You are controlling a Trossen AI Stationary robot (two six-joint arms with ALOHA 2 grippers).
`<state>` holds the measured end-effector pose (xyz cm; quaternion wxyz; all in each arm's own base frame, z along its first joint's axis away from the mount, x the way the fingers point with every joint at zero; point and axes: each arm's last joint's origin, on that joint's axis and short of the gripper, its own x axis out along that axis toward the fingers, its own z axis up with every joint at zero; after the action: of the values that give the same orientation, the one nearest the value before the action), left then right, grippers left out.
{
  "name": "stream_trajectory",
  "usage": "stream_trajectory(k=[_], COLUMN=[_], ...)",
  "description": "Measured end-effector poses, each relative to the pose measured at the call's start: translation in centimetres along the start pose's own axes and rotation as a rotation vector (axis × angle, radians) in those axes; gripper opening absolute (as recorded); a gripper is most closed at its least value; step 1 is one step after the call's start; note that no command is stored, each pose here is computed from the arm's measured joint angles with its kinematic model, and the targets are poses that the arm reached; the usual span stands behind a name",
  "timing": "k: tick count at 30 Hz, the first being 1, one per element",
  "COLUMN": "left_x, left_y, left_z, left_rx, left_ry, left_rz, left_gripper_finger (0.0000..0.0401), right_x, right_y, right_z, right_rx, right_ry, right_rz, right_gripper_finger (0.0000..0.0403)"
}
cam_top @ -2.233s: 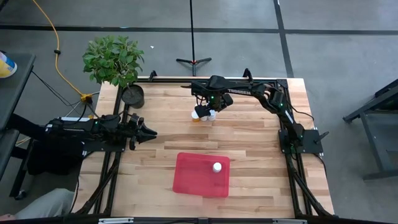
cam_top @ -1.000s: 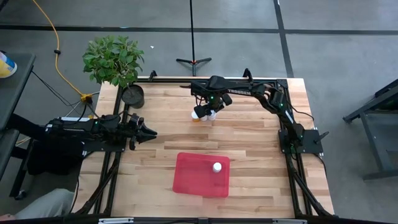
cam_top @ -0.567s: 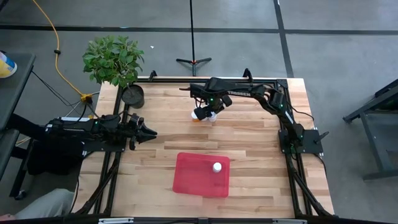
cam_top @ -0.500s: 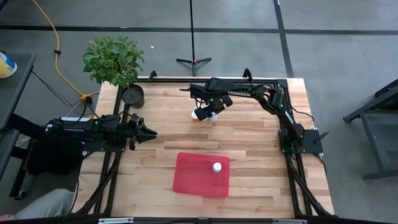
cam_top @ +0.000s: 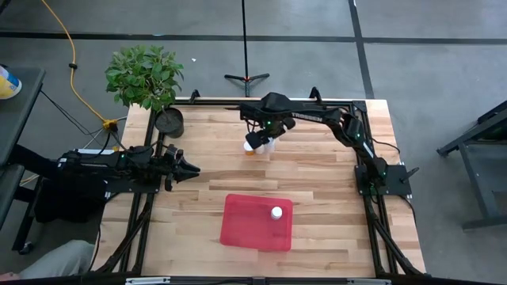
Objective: Pick and place pill bottles into a basket
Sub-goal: Put the white pill bottle into the red bin
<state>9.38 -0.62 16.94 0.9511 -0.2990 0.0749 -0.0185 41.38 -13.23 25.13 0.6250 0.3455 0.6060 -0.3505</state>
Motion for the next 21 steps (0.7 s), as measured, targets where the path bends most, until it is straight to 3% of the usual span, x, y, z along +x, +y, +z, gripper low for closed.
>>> stream_trajectory(k=[9,17,21], left_x=[0.0,0.0,0.0], left_y=[0.0,0.0,0.0], left_z=[0.0,0.0,0.0], left_rx=[0.0,0.0,0.0], left_ry=[0.005,0.006,0.005], left_rz=[-0.007,-0.007,-0.007], left_gripper_finger=[0.0145,0.0145,0.0145], right_x=[-6.4,-9.5,-10.8], right_y=[0.8,0.5,1.5], right_z=[-0.7,-1.9,-2.4], right_rx=[-0.028,-0.019,-0.043], right_ry=[-0.193,-0.33,-0.413], right_rz=[0.08,0.11,0.208], right_gripper_finger=[0.0141,0.0141,0.0141])
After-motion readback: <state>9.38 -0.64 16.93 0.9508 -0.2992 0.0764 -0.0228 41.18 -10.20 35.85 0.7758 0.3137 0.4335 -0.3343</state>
